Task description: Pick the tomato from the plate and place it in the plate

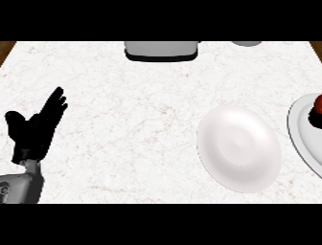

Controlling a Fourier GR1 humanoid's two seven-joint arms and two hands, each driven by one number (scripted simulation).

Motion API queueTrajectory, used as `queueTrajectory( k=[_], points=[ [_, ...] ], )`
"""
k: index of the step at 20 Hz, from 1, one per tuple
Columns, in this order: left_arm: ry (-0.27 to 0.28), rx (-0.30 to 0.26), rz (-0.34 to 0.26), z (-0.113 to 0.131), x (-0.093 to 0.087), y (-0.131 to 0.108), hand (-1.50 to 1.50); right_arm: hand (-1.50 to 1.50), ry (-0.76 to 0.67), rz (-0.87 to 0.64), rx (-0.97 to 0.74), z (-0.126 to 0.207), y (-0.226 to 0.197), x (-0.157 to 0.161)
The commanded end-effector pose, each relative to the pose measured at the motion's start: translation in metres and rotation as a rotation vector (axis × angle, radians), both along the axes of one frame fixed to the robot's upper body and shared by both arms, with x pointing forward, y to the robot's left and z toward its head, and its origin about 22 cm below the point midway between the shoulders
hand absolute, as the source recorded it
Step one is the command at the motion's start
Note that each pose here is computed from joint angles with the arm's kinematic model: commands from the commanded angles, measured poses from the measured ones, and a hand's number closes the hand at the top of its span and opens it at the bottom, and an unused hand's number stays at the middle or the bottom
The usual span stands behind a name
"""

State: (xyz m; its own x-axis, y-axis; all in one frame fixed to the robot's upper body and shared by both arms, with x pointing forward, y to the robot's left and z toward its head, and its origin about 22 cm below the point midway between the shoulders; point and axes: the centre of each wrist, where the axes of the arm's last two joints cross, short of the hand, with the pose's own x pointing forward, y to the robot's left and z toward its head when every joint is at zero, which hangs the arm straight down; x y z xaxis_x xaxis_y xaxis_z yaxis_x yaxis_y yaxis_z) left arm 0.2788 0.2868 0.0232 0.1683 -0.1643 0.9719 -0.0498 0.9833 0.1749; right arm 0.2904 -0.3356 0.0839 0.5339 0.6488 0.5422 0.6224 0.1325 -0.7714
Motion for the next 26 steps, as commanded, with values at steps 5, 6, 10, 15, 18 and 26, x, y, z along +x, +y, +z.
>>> queueTrajectory(
  k=[5,6,10,15,18,26],
  points=[
    [-0.014,-0.005,-0.002,0.005,0.018,0.001,0.0,1.5,0.161,-0.037,0.025,-0.033,-0.078,-0.031],
    [-0.015,-0.013,-0.007,-0.016,0.015,-0.006,0.0,1.5,0.181,-0.029,0.062,-0.019,-0.097,-0.01],
    [-0.009,-0.011,-0.009,0.002,0.012,-0.007,0.0,1.5,0.176,-0.004,0.3,-0.049,-0.105,-0.024],
    [-0.012,-0.009,-0.015,-0.007,0.007,-0.009,0.0,-1.5,0.175,0.144,0.252,-0.053,-0.129,-0.023],
    [-0.018,-0.014,0.007,-0.004,0.005,0.001,0.0,-1.5,0.065,0.184,0.139,-0.046,-0.114,-0.031],
    [0.007,-0.016,0.009,0.0,0.004,0.009,0.0,-1.5,-0.327,0.398,0.192,-0.014,-0.084,-0.028]
  ],
)
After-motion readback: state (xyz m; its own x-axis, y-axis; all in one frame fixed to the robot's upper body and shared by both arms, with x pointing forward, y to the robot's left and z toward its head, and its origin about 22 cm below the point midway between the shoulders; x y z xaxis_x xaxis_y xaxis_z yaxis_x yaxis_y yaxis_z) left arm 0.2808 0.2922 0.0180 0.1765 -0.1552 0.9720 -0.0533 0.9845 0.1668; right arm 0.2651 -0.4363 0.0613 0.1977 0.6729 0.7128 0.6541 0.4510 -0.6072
